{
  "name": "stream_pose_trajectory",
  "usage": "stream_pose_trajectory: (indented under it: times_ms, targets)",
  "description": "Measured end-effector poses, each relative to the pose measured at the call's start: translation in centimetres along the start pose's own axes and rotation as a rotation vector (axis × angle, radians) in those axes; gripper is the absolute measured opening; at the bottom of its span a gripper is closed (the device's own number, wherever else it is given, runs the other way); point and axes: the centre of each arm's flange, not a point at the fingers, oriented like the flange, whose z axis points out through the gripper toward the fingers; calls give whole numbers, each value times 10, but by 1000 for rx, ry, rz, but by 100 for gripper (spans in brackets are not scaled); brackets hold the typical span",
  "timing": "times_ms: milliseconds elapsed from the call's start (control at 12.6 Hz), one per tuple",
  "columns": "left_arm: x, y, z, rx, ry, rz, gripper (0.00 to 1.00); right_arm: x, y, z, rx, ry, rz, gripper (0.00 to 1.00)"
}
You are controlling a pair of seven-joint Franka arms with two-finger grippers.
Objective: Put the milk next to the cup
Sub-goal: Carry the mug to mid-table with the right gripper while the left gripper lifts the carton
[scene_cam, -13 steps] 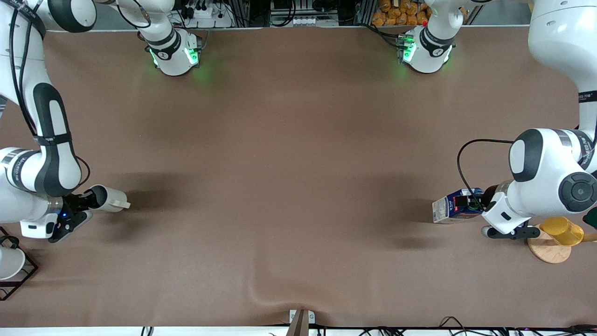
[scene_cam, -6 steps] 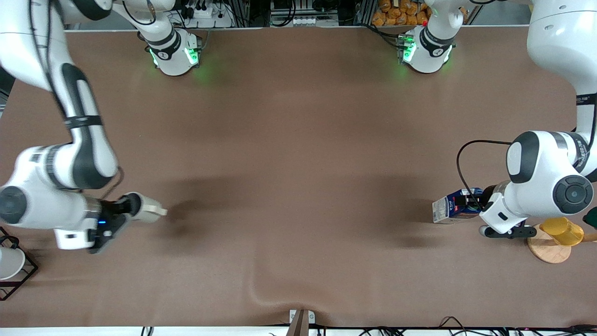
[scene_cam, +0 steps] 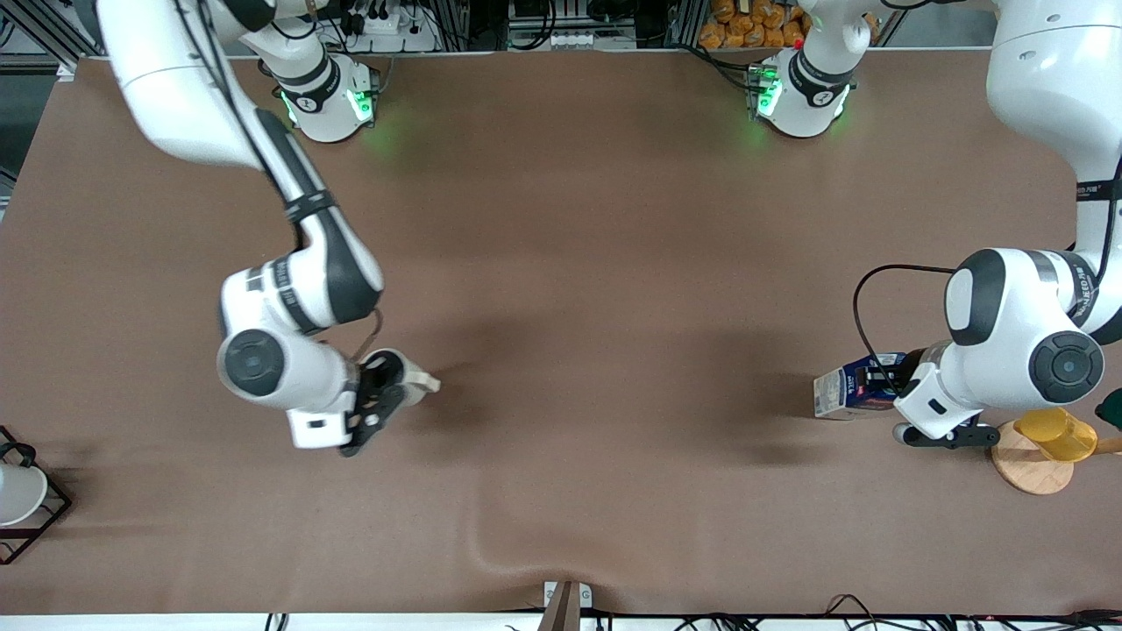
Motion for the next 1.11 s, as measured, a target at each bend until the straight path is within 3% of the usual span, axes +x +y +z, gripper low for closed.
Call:
stream_pose_trajectory:
  times_ms: [237,554,870,949,1107]
  targets:
    - [1,-1,-11,-1,26,-2,44,40,-69,13,-22,39,46,5]
    - [-12,-2,-68,5,111,-5,44,66,-114,43,-29,75,53,5]
    - [-32,14,-91,2,128,-48,44,79,-157,55,-27,69,63,5]
    - [-35,23,-93,-1,126,-59,44,81,-165,58,-26,65,68,8]
    - [-41,32,-94,-3,120,-73,44,81,-166,60,-28,64,83,31]
